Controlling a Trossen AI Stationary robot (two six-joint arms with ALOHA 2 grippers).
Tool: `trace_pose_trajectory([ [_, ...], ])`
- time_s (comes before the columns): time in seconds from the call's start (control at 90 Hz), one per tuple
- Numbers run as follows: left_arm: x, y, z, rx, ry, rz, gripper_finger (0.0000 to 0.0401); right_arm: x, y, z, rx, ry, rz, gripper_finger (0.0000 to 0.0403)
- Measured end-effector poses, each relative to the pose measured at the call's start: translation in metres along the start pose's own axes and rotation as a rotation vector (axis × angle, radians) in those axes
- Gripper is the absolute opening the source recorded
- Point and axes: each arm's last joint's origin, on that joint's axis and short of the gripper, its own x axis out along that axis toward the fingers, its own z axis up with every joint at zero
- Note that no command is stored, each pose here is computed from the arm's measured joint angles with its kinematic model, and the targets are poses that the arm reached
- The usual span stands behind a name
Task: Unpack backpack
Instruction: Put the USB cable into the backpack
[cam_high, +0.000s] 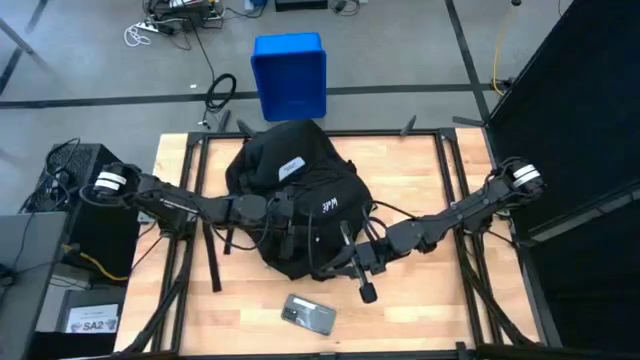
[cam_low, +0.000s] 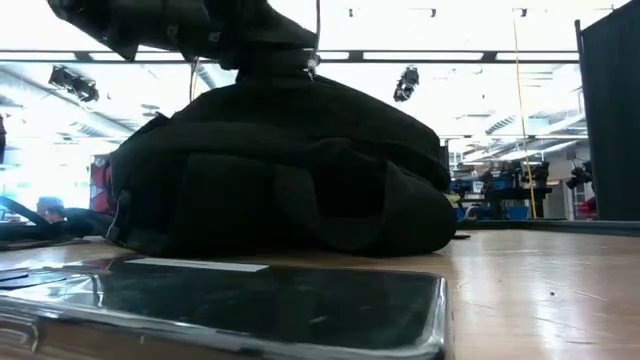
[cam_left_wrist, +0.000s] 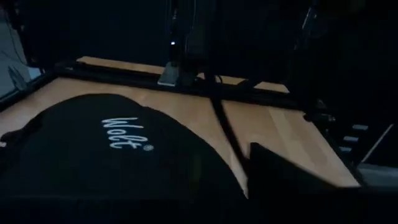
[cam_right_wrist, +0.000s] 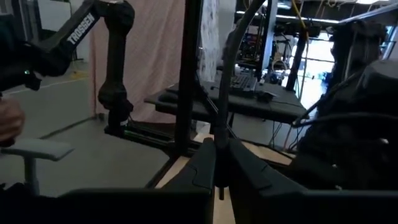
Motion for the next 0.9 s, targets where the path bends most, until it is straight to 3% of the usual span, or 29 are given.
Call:
trace_pose_trajectory([
  [0.056,0.0008,0.0022,0.0015,-0.004,-0.014,-0.009,0.0018,0.0,0.0,0.0003,-0.002,-0.003,-0.001,0.0],
  [0.178,0.0007,0.0008,0.0043,0.012,-0.04,-0.041,0.0005,0.0,0.0,0.0,-0.01,0.0,0.0,0.0],
  [0.5,0.0002,-0.0028,0.0087,0.015,-0.075,-0.136,0.0007,0.0,-0.0001,-0.0023,0.0,0.024,0.001,0.0],
  [0.656,0.0003,-0.0021,0.0076,-0.009,-0.062,-0.131,0.0035,0.0,-0.0002,-0.0021,0.004,0.022,0.001,0.0],
  [0.9,0.0005,-0.0021,0.0069,-0.009,-0.056,-0.13,0.0123,0.0001,-0.0003,-0.001,0.006,0.011,-0.001,0.0],
])
